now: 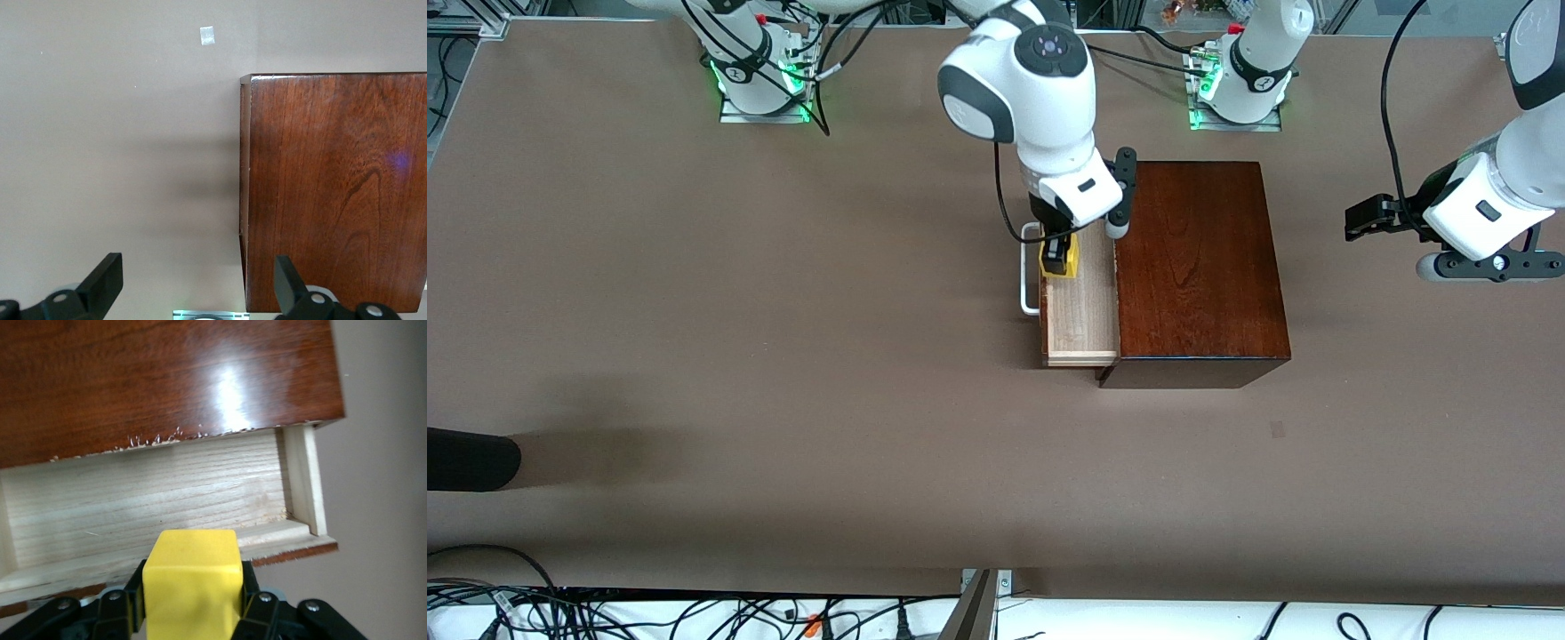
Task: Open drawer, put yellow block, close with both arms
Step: 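Carry the yellow cube with the right gripper over the open drawer, then lower the cube into the drawer and open the right gripper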
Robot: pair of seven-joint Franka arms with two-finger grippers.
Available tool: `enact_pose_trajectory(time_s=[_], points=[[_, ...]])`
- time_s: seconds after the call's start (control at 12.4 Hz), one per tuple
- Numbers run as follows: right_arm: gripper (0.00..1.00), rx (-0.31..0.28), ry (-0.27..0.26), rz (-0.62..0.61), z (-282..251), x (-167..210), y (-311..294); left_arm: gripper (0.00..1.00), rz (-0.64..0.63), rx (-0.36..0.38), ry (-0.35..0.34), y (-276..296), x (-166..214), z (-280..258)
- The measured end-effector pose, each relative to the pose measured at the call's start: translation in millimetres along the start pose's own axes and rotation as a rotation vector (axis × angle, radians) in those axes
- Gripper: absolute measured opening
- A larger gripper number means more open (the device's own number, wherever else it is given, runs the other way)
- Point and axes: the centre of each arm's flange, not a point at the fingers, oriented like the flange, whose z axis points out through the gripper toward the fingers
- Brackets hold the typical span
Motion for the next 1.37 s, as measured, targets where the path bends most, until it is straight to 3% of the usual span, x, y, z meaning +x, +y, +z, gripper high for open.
enact_pose_trajectory(time_s=[0.32,1.37], points=[[0.56,0.028,-0.023,-0.079,39,9,-20,1.00,0.000,0.000,-0.003,0,1,1],[0.56,0.032,-0.023,-0.125,60,25,-47,1.00,0.000,0.001,-0.012,0,3,6]])
